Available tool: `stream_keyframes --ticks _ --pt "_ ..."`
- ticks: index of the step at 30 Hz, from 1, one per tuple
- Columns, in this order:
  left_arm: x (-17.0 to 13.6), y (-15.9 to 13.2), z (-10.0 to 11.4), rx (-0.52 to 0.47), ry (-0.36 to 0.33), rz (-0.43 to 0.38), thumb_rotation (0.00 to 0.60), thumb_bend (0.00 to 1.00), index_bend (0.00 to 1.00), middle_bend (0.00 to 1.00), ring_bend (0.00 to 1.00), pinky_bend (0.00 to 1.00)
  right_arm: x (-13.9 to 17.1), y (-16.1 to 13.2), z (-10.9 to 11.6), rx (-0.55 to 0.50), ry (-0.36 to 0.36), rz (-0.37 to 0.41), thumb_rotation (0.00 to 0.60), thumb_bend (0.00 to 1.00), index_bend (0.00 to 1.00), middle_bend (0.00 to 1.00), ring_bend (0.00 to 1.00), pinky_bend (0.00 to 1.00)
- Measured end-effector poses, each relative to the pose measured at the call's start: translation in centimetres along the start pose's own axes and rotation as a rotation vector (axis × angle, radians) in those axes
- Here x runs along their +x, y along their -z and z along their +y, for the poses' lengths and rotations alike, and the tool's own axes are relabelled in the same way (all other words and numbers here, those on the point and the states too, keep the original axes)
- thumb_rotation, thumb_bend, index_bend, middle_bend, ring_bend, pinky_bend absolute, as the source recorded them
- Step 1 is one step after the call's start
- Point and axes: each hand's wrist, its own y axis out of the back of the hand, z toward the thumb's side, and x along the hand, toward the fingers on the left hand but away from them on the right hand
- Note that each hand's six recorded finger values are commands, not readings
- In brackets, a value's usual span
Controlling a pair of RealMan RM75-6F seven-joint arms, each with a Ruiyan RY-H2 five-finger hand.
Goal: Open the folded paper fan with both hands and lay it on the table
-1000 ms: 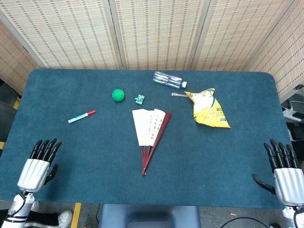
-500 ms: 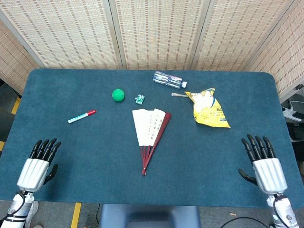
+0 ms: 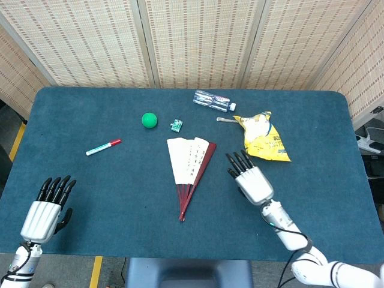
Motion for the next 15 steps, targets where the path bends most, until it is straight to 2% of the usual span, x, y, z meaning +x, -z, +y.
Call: stream_keyframes --ticks 6,15 --pt "0.1 0.1 0.0 -0.006 0.004 0.001 0.6 0.47 0.0 0.0 0.0 0.04 -3.8 -3.1 -2.0 -0.004 -0.02 0.028 0.6 0.2 0.33 0.0 0.0 0.0" --pt "0.2 0.3 0.0 -0.009 0.003 0.008 0.6 0.47 0.0 0.0 0.0 0.05 -7.4 -6.6 -3.4 -0.049 -0.023 0.037 0.6 0.22 0.37 0.0 0.0 0.0"
